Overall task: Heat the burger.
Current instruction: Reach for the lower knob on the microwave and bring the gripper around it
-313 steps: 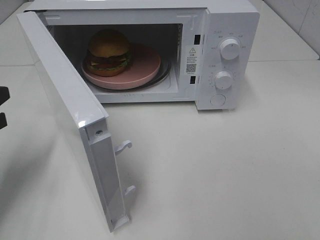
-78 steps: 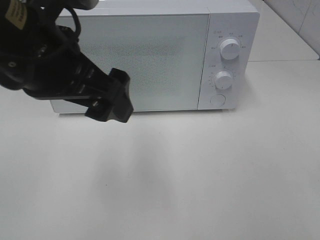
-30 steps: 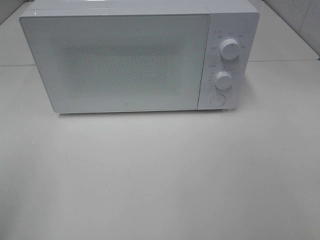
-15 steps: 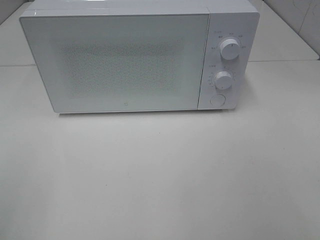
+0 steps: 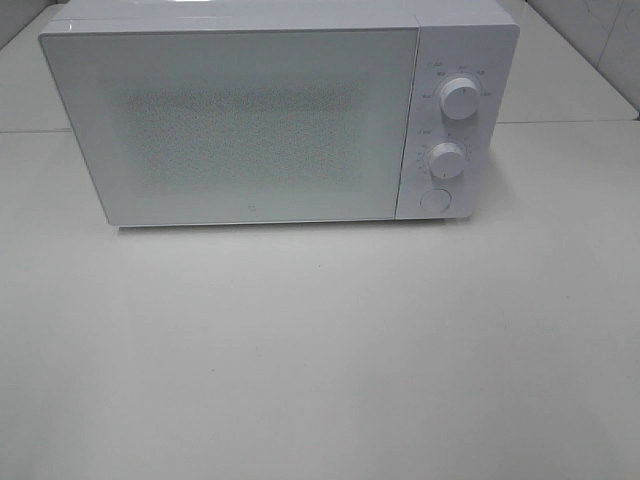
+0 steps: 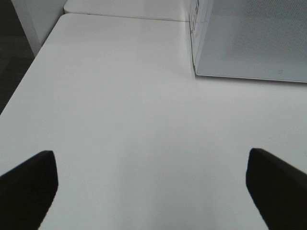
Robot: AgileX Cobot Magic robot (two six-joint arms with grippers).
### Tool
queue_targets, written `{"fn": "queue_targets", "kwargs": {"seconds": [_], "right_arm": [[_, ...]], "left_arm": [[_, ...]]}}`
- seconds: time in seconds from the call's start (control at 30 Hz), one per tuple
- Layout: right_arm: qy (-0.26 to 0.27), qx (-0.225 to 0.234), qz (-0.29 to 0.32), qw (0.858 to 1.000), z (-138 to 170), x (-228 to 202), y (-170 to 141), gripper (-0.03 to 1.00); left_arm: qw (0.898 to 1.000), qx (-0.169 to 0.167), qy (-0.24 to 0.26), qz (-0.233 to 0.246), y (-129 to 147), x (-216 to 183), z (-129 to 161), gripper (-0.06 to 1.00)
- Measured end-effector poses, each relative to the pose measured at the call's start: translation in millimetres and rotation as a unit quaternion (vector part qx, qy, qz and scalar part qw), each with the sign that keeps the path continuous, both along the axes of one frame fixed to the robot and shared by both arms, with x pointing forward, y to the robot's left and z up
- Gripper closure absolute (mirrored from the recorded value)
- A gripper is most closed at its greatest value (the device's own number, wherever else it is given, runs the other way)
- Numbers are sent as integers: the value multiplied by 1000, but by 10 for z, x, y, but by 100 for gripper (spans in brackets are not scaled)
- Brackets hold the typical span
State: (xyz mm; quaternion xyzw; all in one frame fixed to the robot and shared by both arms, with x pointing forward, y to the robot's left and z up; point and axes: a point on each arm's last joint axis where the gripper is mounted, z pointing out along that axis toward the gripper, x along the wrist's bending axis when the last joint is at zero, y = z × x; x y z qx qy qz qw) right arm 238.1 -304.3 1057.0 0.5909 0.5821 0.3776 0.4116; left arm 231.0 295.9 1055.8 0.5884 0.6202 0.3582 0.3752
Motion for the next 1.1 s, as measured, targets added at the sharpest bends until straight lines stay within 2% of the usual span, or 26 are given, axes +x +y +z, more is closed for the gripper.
{"fn": "queue_targets", "kwargs": {"seconds": [0.5,0.8,1.1], "right_arm": [[0,0,0,1000,0,0,0,21],[0,0,0,1000,0,0,0,21],[0,0,0,1000,0,0,0,21]], "left_arm": [[1000,-1,-4,2,4,-11,0,-4],[999,-1,-4,-46,14,-14,0,-4],[999,-1,-4,-49,14,-14,0,-4]]}}
